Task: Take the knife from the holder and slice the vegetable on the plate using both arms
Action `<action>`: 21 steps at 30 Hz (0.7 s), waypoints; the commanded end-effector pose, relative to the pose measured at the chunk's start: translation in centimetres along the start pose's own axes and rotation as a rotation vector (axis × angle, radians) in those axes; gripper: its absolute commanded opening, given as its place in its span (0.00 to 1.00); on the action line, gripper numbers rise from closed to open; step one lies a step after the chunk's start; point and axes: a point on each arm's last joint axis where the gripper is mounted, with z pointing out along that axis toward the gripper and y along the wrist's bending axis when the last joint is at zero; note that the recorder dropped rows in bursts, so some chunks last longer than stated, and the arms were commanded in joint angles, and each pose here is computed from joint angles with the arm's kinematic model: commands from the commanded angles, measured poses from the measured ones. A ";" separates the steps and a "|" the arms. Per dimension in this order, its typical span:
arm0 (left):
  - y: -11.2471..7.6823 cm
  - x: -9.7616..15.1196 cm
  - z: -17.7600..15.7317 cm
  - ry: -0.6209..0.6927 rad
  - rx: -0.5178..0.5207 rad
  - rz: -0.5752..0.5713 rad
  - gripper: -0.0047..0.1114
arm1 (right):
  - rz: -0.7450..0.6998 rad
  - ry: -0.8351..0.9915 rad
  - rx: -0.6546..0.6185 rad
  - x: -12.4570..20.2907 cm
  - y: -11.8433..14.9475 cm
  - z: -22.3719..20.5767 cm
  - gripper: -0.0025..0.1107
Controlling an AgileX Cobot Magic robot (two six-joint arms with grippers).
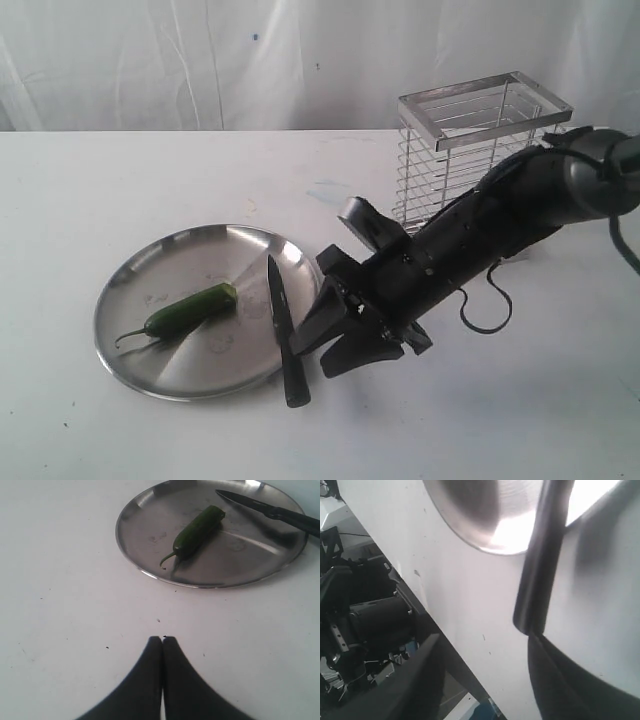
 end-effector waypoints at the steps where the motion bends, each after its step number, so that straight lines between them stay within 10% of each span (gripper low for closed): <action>1: -0.1 0.3 0.0 0.020 0.009 0.004 0.04 | 0.018 0.004 0.001 -0.4 -1.3 0.6 0.45; 21: -0.1 0.3 0.0 0.020 0.009 0.004 0.04 | 0.012 -0.080 -0.043 -1.8 -3.8 2.5 0.45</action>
